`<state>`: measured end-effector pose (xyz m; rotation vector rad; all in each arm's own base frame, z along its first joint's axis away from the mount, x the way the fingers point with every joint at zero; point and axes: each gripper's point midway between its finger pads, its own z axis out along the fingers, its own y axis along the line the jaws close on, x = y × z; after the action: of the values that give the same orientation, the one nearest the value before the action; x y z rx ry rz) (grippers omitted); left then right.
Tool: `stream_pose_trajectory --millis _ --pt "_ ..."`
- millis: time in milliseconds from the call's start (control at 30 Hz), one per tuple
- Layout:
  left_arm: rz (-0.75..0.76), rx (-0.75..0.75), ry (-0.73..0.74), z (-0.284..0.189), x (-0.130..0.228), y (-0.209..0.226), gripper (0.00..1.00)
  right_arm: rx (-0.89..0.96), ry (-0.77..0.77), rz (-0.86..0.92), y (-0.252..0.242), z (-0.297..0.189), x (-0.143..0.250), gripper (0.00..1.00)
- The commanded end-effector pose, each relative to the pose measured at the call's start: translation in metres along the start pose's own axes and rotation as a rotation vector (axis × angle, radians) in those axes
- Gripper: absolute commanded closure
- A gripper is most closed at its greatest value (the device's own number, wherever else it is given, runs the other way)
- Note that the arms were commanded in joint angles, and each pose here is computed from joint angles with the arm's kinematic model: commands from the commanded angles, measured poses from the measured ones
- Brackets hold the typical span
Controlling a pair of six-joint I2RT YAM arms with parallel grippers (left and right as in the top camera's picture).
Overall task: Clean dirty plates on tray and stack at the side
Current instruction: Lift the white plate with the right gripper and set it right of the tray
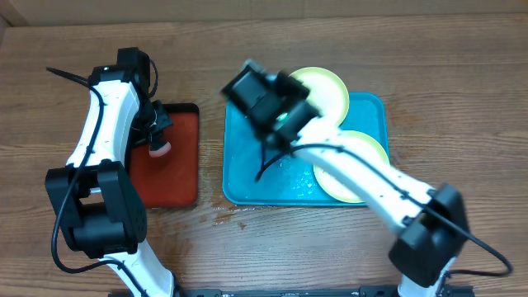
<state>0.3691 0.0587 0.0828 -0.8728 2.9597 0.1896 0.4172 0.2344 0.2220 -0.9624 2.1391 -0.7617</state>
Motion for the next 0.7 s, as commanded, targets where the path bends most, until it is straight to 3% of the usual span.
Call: stream_pose_trajectory --millis 0,133,333,667 --pt "-0.019 0.017 -0.014 -0.006 0.0 -0.001 0.96 -0.183 -0.164 0.356 -0.066 -0.029 -0.012 0.96" --pt "-0.019 0.018 -0.015 -0.007 0.0 -0.001 0.96 -0.386 -0.169 0.551 -0.095 -0.01 0.014 0.96" --pt "-0.019 0.018 -0.015 -0.006 -0.001 -0.001 0.96 -0.662 -0.062 0.863 -0.132 0.036 0.093 0.96" --pt "-0.02 0.027 -0.015 -0.007 -0.001 -0.003 0.96 -0.679 0.315 1.265 -0.152 0.106 0.26 0.96"
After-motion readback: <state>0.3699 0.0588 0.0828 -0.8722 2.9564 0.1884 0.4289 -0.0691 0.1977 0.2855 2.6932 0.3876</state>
